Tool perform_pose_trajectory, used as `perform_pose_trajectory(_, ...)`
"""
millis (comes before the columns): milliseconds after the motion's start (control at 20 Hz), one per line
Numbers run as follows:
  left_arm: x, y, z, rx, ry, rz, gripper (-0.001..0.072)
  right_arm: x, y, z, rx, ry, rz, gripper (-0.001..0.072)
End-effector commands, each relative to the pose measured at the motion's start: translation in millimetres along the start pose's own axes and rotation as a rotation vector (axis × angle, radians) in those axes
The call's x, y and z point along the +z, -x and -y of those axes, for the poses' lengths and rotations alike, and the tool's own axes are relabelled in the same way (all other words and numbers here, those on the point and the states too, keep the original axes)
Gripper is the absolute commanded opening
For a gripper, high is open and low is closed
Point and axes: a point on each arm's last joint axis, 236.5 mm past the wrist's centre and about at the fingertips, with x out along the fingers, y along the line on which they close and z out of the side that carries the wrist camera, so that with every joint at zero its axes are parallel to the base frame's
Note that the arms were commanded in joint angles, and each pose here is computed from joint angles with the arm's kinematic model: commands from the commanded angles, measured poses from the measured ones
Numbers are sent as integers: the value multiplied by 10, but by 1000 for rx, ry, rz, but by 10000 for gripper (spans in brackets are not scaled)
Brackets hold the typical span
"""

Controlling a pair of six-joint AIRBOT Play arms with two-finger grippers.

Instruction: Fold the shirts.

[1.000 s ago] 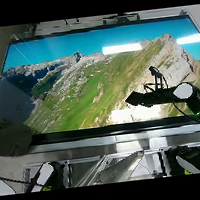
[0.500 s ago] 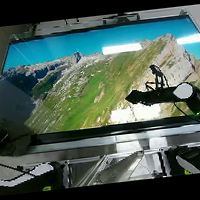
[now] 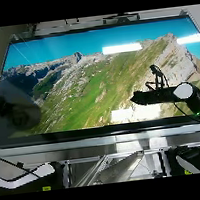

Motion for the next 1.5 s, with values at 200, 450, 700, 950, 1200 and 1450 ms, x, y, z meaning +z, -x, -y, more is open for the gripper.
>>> perform_pose_trajectory(200, -1241, -120, 2835, -443, -481, -151, 30, -37, 94, 124, -11, 1, -37, 18)
perform_pose_trajectory(450, -1974, -721, 2940, -325, -658, -320, 363, -113, 145, 191, -13, -2, -78, 340)
perform_pose_trajectory(700, -1986, -1065, 2562, -174, -718, -379, 709, 134, 185, 350, -37, -28, 9, 694)
perform_pose_trajectory(950, -1590, -1292, 1786, 12, -649, -378, 706, 489, 98, 847, -60, -94, 86, 694)
perform_pose_trajectory(1200, -1550, -1941, 1657, -160, -438, -345, 688, 797, -443, 1140, -33, -137, 60, 684)
perform_pose_trajectory(1450, -1607, -2431, 1893, -314, -303, -354, 688, 1146, -996, 1276, -23, -138, -7, 500)
